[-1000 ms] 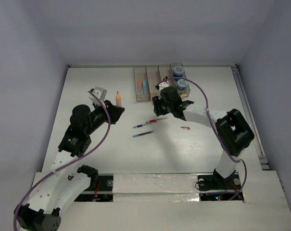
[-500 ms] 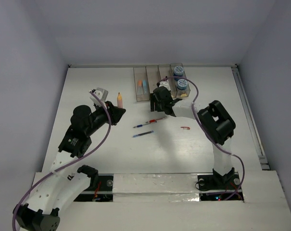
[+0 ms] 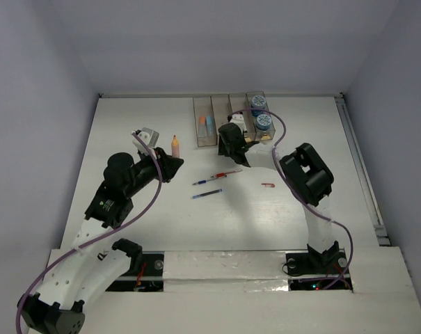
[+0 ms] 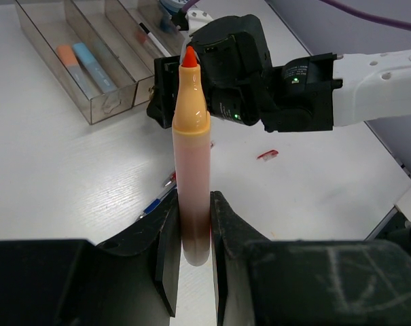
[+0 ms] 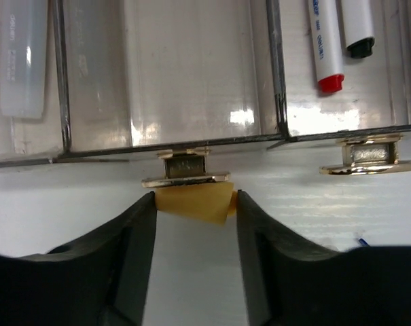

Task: Sort the stationery into containers
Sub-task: Close the pen cap on the pen.

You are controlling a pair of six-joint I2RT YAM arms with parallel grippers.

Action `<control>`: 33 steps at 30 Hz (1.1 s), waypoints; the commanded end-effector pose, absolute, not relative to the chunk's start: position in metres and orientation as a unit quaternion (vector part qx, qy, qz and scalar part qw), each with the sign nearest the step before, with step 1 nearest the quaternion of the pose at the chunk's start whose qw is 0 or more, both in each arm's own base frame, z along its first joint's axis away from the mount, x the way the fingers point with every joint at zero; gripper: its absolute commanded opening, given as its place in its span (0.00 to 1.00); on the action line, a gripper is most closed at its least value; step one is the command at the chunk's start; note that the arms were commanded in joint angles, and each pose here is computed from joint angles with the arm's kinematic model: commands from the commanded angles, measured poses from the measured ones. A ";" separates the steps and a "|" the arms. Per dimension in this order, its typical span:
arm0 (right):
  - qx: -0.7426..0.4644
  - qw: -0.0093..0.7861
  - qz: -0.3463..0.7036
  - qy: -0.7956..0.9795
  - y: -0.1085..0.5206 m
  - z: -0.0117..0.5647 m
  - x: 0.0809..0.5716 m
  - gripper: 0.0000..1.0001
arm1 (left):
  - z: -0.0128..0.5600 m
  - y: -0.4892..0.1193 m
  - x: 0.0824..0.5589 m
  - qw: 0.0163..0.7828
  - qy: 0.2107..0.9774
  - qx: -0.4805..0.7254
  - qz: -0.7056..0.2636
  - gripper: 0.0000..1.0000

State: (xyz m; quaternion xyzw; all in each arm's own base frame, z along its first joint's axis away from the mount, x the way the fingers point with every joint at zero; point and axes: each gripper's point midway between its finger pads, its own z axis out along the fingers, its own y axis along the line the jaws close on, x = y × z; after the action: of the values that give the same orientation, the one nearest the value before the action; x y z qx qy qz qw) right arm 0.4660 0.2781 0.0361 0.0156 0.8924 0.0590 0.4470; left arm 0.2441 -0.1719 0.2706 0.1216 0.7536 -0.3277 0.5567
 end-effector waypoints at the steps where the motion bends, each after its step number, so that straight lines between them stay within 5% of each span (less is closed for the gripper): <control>1: 0.043 0.472 0.056 0.879 0.278 0.042 0.480 0.45 | 0.290 -0.173 0.245 0.581 0.733 0.131 -0.329 0.00; 5: 0.025 0.469 0.055 0.881 0.288 0.041 0.460 0.32 | 0.290 -0.173 0.245 0.581 0.733 0.131 -0.330 0.00; 12: 0.008 0.434 0.100 0.895 0.328 0.042 0.397 0.29 | 0.291 -0.173 0.244 0.582 0.731 0.132 -0.331 0.00; 18: 0.029 0.419 0.171 0.891 0.366 0.055 0.376 0.39 | 0.293 -0.172 0.243 0.585 0.729 0.131 -0.331 0.00; 28: -0.024 0.434 0.185 0.881 0.390 0.085 0.377 0.82 | 0.295 -0.170 0.242 0.590 0.727 0.130 -0.328 0.00; 33: -0.115 0.429 0.168 0.880 0.385 0.105 0.372 0.82 | 0.296 -0.168 0.242 0.593 0.726 0.127 -0.325 0.00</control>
State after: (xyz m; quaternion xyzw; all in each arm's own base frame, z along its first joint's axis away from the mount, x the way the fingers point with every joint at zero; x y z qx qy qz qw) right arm 0.3663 0.3811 0.0530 -0.0554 0.8996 0.1550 0.4045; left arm 0.2423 -0.1688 0.2750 0.1213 0.7486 -0.3233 0.5659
